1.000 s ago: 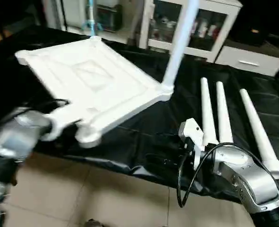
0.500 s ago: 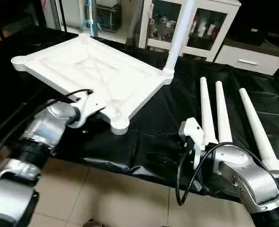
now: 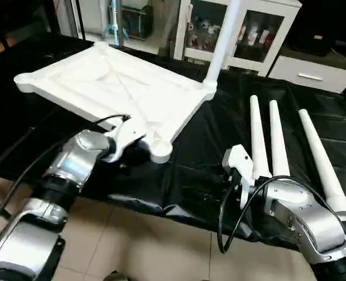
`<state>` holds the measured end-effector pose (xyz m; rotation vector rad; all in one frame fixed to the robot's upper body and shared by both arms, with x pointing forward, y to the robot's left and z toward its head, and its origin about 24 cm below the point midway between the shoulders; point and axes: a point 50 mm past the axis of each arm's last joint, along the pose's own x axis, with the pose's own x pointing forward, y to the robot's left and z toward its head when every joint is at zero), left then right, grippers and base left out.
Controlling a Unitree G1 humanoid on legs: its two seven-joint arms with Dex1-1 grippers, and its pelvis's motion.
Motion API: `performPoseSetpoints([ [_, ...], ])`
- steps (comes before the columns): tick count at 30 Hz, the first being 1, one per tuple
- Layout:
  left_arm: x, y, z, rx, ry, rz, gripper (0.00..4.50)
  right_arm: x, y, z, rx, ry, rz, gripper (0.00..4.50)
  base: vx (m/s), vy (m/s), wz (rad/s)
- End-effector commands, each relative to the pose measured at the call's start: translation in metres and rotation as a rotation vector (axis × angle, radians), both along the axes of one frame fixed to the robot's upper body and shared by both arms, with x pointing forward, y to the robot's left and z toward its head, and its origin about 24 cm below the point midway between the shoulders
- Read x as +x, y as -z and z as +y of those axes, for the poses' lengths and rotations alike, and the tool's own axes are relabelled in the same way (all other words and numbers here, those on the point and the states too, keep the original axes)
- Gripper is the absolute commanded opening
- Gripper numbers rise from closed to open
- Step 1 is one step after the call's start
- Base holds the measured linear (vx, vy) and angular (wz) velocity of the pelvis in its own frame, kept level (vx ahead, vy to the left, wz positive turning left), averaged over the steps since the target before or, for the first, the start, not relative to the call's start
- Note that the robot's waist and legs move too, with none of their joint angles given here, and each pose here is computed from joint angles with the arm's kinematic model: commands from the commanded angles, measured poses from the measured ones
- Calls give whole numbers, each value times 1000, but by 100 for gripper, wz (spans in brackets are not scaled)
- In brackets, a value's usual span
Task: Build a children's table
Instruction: Rotate table base
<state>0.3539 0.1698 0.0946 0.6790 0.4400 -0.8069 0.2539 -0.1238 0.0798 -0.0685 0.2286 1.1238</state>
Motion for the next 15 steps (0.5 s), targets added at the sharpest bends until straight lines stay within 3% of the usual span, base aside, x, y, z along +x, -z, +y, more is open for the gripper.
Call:
performPoseSetpoints([
  [1,-13,-19,8,-21,22,-27,143,3,-10,-14,16,79,-39,396,0,0,0],
  [3,-21,-29,13,-39,27,-37,143,3,-14,-17,35,109,-47,396,0,0,0],
  [5,-38,-54,15,-205,16,-47,143,5,-21,-23,72,176,-61,396,0,0,0],
  [6,-47,-69,14,-345,0,-63,143,7,-23,-26,89,234,-62,396,0,0,0],
  [9,-50,-78,14,-478,-76,-109,143,13,-22,-30,82,338,-61,396,0,0,0],
  [10,-44,-71,11,-605,-224,-218,143,27,-13,-36,3,528,-61,396,0,0,0],
  [11,-43,-67,10,-621,-258,-235,143,30,-12,-38,-14,579,-66,396,0,0,0],
  [12,-42,-50,4,-654,-371,-254,143,40,-7,-45,-54,736,-81,396,0,0,0],
  [15,-43,-29,-3,-632,-461,-243,143,46,-7,-49,-65,836,-112,396,0,0,0],
])
